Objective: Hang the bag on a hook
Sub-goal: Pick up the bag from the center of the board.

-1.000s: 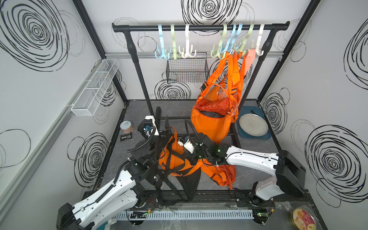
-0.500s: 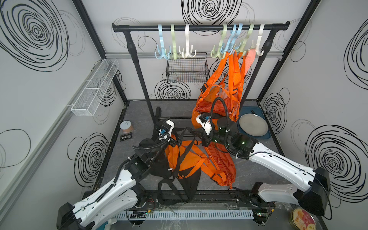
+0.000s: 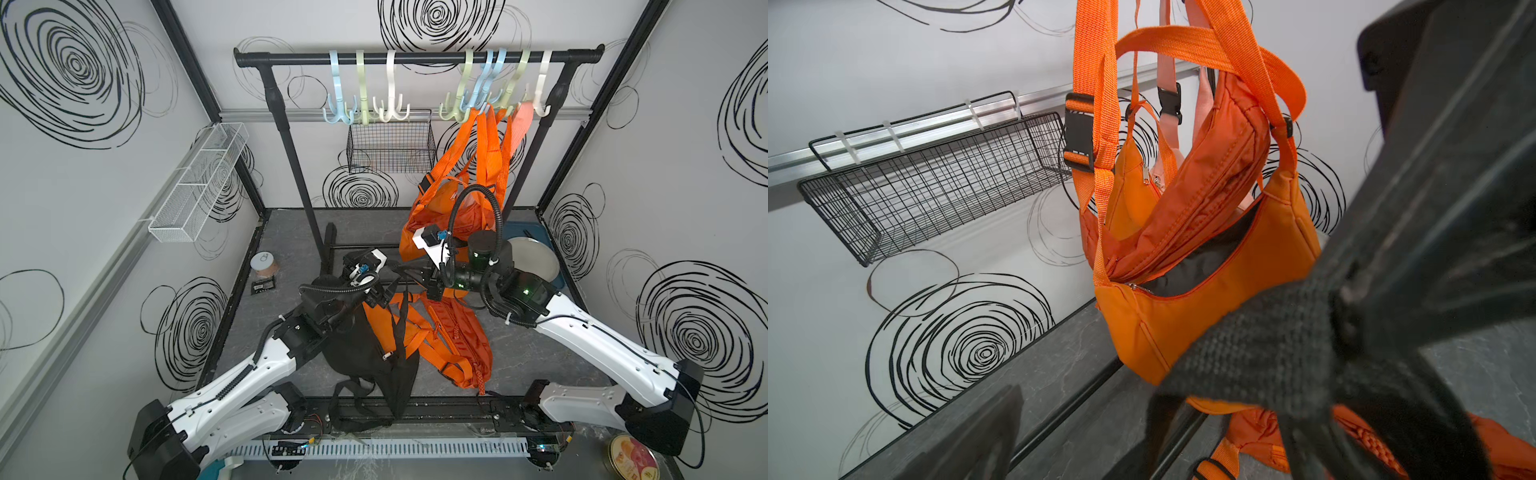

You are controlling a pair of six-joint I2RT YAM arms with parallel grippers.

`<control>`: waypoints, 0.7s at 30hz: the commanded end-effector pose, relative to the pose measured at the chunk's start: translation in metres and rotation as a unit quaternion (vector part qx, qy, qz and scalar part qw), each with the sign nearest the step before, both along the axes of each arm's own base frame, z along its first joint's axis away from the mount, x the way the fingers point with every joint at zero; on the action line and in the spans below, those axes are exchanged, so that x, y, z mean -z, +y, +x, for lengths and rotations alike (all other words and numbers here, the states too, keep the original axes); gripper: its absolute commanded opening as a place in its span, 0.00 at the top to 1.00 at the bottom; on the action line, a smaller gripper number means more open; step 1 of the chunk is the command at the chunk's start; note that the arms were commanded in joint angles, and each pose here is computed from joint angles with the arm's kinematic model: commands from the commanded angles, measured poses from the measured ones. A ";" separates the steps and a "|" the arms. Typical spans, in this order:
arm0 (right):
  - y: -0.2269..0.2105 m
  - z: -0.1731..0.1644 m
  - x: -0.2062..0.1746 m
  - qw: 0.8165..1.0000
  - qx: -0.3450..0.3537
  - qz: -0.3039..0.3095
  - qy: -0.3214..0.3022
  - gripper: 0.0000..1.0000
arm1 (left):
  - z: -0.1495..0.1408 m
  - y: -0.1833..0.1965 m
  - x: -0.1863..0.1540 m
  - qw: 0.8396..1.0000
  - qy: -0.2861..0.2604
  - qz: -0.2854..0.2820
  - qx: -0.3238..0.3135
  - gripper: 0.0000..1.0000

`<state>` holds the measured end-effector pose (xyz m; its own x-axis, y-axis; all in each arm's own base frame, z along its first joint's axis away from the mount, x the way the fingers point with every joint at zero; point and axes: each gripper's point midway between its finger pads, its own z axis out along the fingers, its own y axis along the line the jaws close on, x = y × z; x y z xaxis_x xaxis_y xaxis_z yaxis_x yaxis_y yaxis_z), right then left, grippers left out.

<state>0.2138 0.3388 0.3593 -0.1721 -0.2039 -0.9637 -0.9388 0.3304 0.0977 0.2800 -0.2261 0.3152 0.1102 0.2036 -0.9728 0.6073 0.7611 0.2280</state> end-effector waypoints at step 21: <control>-0.068 0.012 -0.113 0.987 0.089 0.088 -0.105 1.00 | 0.003 -0.006 -0.071 0.999 -0.034 -0.024 0.007 0.98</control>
